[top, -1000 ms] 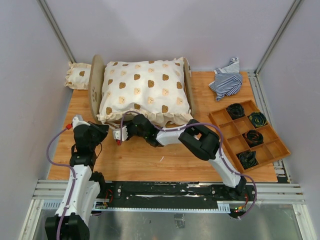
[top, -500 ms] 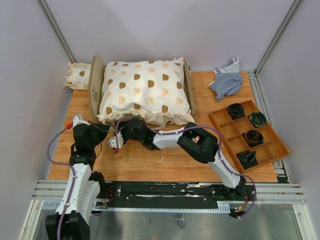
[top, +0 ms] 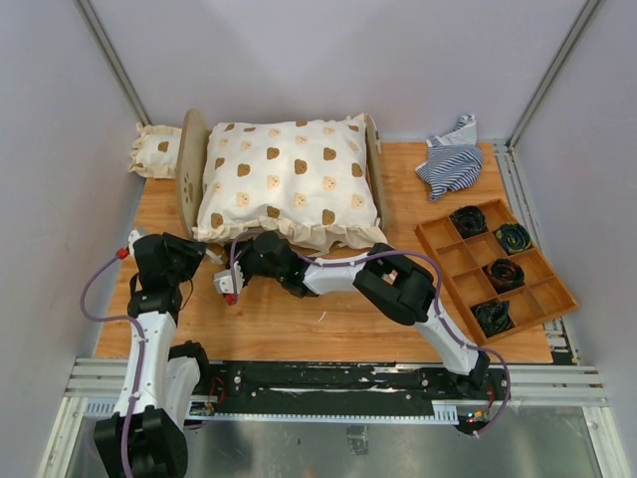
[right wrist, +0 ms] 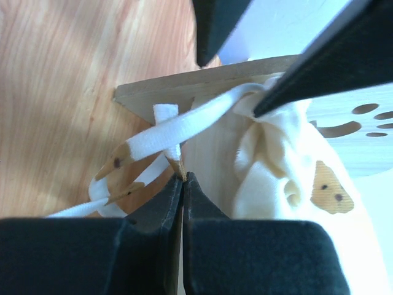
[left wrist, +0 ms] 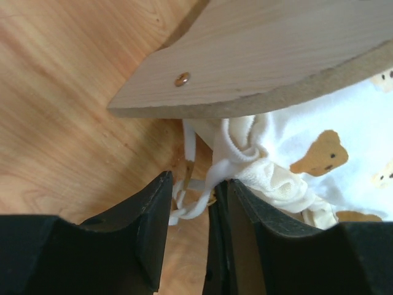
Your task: Set up the pet bed
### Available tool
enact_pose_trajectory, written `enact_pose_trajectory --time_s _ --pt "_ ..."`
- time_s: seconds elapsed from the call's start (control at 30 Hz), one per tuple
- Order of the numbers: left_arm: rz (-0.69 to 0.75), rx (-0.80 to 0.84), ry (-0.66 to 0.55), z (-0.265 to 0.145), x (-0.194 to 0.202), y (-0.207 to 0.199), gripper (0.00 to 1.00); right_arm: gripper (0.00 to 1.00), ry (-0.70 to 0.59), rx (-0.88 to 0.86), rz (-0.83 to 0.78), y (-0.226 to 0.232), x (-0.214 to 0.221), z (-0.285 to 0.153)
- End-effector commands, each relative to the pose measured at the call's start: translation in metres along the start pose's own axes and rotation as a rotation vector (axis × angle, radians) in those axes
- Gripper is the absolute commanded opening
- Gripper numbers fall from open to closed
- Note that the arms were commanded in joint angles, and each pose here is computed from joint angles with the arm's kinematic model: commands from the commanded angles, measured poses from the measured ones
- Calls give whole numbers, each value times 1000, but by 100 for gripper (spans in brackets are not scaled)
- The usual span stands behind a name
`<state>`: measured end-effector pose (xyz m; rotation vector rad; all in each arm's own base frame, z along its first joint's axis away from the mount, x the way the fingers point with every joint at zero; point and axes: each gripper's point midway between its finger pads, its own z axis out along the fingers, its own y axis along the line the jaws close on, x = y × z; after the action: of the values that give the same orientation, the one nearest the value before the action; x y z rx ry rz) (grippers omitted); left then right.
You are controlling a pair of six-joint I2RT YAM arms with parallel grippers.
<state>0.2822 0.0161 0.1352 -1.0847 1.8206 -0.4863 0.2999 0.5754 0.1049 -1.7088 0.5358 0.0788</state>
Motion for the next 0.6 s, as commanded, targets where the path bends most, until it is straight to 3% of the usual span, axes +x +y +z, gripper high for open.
enact_pose_trajectory --time_s 0.0,0.23,0.57 --pt "-60 -120 -56 -7 -13 16 46 0 -62 31 14 -15 -22 10" --pt "-113 -267 -152 -21 -26 44 42 0 -67 18 17 -11 -24 16" --pt "-319 -75 -9 -13 3 15 50 0 -70 4 21 -4 -31 20"
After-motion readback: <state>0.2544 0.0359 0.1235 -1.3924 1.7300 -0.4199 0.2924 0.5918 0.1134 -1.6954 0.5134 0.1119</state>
